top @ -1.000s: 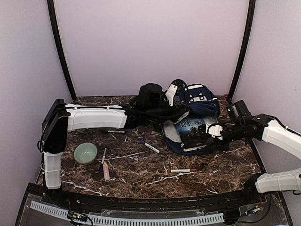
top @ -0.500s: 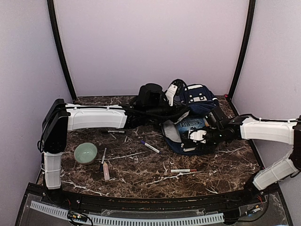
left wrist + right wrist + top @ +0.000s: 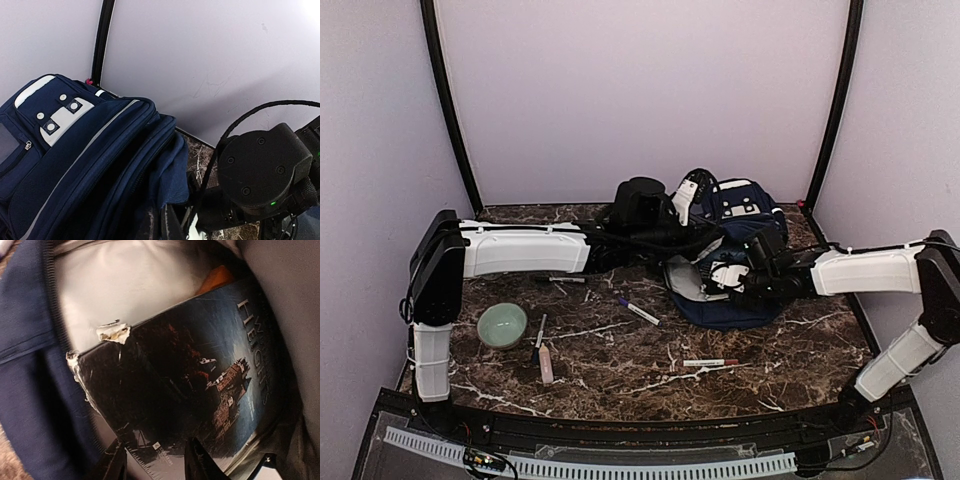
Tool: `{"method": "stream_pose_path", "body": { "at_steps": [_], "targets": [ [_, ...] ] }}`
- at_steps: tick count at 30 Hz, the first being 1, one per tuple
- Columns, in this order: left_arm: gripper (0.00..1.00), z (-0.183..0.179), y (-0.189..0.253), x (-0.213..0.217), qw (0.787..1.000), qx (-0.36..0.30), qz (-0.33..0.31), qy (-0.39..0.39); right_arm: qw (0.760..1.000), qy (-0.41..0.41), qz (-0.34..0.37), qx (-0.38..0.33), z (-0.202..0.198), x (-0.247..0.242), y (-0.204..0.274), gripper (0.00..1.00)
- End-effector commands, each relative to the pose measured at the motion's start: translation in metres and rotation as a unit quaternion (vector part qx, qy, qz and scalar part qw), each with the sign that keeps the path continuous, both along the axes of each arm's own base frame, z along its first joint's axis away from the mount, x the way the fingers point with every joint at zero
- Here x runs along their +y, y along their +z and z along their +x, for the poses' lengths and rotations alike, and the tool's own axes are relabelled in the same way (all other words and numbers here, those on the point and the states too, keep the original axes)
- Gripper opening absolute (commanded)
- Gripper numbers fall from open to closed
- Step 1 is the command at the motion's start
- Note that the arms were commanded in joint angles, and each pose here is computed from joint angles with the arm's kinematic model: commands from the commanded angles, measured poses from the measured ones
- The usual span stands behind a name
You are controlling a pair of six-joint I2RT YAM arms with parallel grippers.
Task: Pack the student bag
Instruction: Adjust the book in the largest pocket of the bag.
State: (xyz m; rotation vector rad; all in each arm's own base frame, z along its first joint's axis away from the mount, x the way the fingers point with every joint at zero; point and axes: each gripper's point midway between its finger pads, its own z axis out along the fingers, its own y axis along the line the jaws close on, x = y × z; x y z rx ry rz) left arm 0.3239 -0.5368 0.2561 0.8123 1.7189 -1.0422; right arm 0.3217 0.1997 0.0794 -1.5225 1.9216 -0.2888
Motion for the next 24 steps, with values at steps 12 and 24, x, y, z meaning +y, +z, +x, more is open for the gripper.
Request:
{"method": "stream_pose_path", "body": {
  "at_steps": [12, 24],
  "targets": [
    [0.0, -0.023, 0.078, 0.005, 0.995, -0.031, -0.083, -0.037, 0.992, -0.081, -0.015, -0.092, 0.05, -0.007, 0.003, 0.38],
    [0.0, -0.024, 0.077, 0.004, 0.995, -0.034, -0.08, -0.041, 0.998, -0.021, 0.004, -0.065, 0.014, -0.007, 0.023, 0.66]
  ]
}}
